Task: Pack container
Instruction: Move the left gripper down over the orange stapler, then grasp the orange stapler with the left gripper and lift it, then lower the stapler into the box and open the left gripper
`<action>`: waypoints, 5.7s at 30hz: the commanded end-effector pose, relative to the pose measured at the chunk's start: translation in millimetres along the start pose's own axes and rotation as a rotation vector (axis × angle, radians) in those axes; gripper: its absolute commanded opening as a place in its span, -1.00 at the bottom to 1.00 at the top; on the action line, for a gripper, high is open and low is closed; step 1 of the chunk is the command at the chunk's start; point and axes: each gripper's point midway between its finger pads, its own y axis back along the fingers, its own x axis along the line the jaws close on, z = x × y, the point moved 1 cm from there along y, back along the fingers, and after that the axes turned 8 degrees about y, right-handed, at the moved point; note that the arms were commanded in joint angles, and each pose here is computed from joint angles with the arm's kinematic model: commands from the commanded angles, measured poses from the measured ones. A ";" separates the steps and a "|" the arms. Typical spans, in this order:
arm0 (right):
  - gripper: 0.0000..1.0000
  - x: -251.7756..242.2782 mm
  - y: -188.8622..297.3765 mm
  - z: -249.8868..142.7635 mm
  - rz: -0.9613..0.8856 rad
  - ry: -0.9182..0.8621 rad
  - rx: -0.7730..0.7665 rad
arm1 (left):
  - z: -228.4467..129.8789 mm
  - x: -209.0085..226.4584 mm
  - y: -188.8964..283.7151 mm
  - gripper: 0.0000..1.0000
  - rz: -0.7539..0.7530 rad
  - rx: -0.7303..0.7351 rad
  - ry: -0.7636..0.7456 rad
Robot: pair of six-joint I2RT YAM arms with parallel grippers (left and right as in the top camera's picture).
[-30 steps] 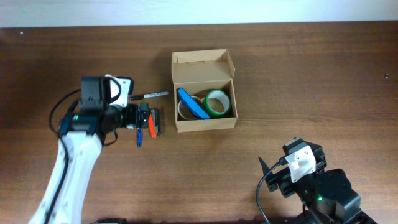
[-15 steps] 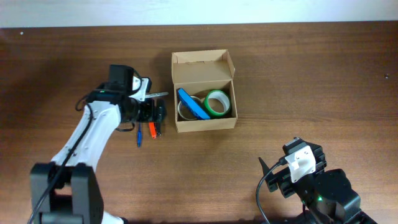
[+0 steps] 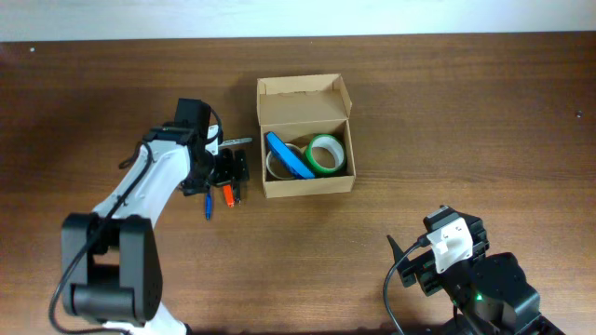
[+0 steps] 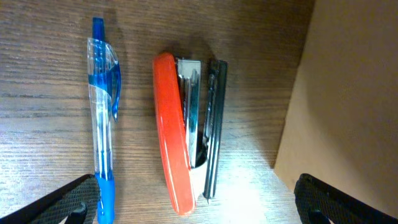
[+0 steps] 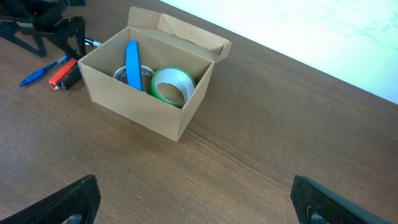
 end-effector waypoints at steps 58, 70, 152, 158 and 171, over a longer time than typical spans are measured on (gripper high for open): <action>0.98 -1.6 -0.2 -1.7 -0.011 -0.014 0.000 | -0.6 4.0 -34.6 -0.81 0.202 0.138 0.026; 0.98 -1.6 -0.2 -1.7 -0.011 -0.014 0.000 | 29.6 -61.6 77.1 -0.83 0.013 -0.172 0.006; 0.98 -1.6 -0.2 -1.7 -0.011 -0.014 0.000 | -21.7 -154.4 -9.6 -0.10 0.142 -0.162 0.762; 0.98 -1.6 -0.2 -1.7 -0.011 -0.014 0.000 | -18.7 -158.1 -9.6 -0.10 0.123 -0.168 0.762; 0.98 -1.5 -0.2 -1.7 -0.010 -0.014 0.000 | -18.8 -180.4 5.3 -0.19 0.037 -0.111 0.764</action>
